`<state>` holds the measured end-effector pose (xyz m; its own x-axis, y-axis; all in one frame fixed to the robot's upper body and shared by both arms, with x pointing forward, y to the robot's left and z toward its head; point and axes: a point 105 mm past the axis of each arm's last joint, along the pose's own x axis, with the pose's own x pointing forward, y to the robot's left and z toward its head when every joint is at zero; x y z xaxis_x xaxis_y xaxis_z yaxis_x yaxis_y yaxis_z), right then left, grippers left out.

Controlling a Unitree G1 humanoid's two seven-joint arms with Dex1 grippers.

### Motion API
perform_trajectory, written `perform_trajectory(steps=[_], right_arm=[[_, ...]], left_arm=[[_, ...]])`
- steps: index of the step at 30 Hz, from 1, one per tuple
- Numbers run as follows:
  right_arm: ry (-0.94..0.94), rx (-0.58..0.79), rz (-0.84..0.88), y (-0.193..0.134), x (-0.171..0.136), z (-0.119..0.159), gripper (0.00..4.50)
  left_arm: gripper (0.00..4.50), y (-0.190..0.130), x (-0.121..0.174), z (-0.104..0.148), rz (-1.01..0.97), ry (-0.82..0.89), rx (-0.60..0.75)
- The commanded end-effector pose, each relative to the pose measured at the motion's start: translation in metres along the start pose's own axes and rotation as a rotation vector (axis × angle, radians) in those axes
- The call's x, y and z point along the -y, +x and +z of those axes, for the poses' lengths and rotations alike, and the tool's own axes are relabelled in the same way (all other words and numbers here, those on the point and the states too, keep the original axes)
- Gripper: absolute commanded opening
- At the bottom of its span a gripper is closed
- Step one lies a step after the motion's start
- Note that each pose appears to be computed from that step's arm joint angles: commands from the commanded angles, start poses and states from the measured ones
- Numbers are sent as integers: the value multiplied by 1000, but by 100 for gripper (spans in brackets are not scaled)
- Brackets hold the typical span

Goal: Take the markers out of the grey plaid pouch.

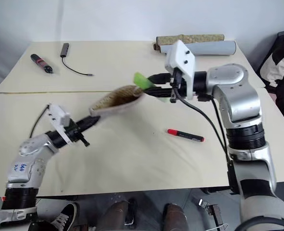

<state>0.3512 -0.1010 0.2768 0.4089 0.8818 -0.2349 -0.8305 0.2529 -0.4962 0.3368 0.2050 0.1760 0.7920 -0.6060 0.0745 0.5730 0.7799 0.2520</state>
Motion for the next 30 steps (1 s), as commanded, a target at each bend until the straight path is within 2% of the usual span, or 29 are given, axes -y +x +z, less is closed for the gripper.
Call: perform_trajectory(steps=[1,5,8,9,11,13,16,20,21,23,26,30], right_arm=[[-130,-251,-70,-12,9,-47,108],[-162,-487,-114,-19,7,-118,108],[-144,-518,-81,-15,-7,-144,108],[-110,-484,-87,-10,-9,-144,108],[-47,-443,-116,-8,-7,-143,108],[-42,-428,-123,-7,-6,-141,180],[-21,-399,-113,-5,-8,-137,282],[22,-283,-168,-8,0,-116,422],[52,-240,-180,-8,1,-110,450],[112,-118,-204,-11,1,-92,450],[204,21,-215,-19,-5,-75,450],[283,127,-216,-28,-31,-68,450]], left_arm=[[0,-4,-8,18,26,218,23],[0,-4,0,-10,-23,476,-119],[0,-6,-3,-28,-32,673,-225],[0,-6,-5,-29,-23,688,-230],[54,-4,3,-28,-58,604,-197],[103,-3,8,-28,-78,601,-185],[206,-3,7,-28,-69,623,-193],[334,-8,7,-14,-53,554,-136],[370,-10,10,-9,-57,499,-110],[444,-16,16,1,-59,435,-60],[444,-32,29,9,-98,288,-20],[444,-57,19,11,2,177,-24]])
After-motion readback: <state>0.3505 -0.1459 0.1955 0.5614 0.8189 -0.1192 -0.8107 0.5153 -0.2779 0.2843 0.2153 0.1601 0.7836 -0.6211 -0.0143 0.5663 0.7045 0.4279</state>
